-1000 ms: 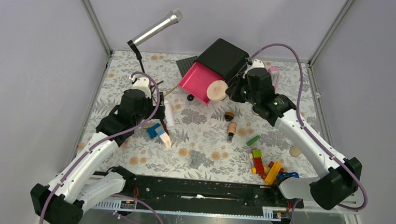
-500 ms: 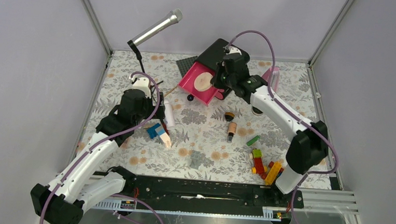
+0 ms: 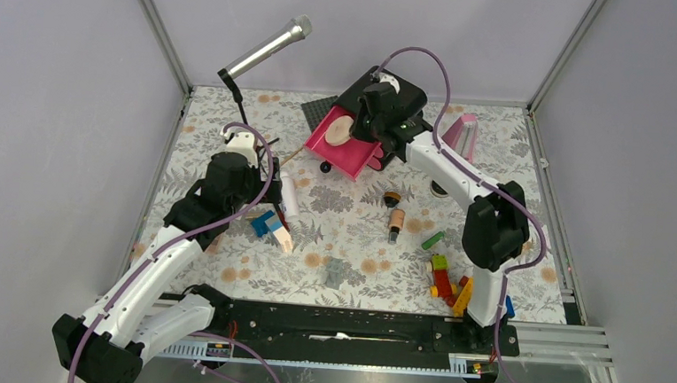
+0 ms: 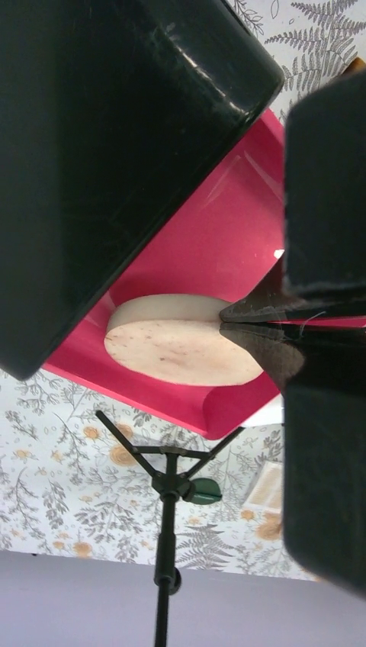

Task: Organize the makeup
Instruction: Place the makeup tool in the drawer.

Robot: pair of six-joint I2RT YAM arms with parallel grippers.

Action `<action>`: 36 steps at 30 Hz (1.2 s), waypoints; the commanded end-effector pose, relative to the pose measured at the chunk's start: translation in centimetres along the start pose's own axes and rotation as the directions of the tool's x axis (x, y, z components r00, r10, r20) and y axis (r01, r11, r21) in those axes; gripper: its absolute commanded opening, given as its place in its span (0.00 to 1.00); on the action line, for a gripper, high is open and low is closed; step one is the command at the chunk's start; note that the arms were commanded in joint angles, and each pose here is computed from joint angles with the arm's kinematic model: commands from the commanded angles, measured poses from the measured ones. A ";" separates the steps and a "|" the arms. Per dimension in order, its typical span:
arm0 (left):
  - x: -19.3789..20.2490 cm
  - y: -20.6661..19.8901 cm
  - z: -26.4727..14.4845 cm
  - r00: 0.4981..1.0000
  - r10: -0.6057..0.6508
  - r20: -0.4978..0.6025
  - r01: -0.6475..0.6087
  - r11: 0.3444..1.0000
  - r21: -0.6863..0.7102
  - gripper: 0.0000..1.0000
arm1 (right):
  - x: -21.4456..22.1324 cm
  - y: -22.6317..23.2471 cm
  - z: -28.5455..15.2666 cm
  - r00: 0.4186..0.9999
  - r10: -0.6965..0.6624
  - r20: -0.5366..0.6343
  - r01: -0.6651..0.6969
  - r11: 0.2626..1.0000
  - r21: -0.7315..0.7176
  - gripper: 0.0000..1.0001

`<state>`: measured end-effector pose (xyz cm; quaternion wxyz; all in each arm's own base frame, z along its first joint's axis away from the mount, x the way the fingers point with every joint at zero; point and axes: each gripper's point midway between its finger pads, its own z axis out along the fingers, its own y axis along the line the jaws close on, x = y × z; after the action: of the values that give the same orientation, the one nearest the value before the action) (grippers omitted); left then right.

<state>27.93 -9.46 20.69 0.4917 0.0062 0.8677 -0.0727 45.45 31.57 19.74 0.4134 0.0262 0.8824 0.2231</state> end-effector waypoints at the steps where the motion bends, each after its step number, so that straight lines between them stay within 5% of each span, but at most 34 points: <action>1: -1.0 -0.4 0.0 0.999 -0.010 0.044 0.009 1.000 0.022 0.99 | -2.2 0.7 0.6 0.995 0.048 0.085 -0.050 0.999 0.022 0.01; 19: -1.0 -0.2 -0.1 0.999 -0.012 0.048 0.011 1.000 0.021 0.99 | -1.9 -1.3 2.7 0.971 0.174 0.163 -0.191 0.977 0.098 0.02; 36: -0.8 -0.3 0.0 0.999 -0.011 0.039 0.010 1.000 0.025 0.99 | -1.3 -1.8 2.8 0.976 0.162 0.148 -0.180 0.976 0.120 0.54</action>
<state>27.93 -9.45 20.70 0.4915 0.0061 0.8678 -0.0736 48.36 30.75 16.88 0.4286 0.1384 0.8714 0.1946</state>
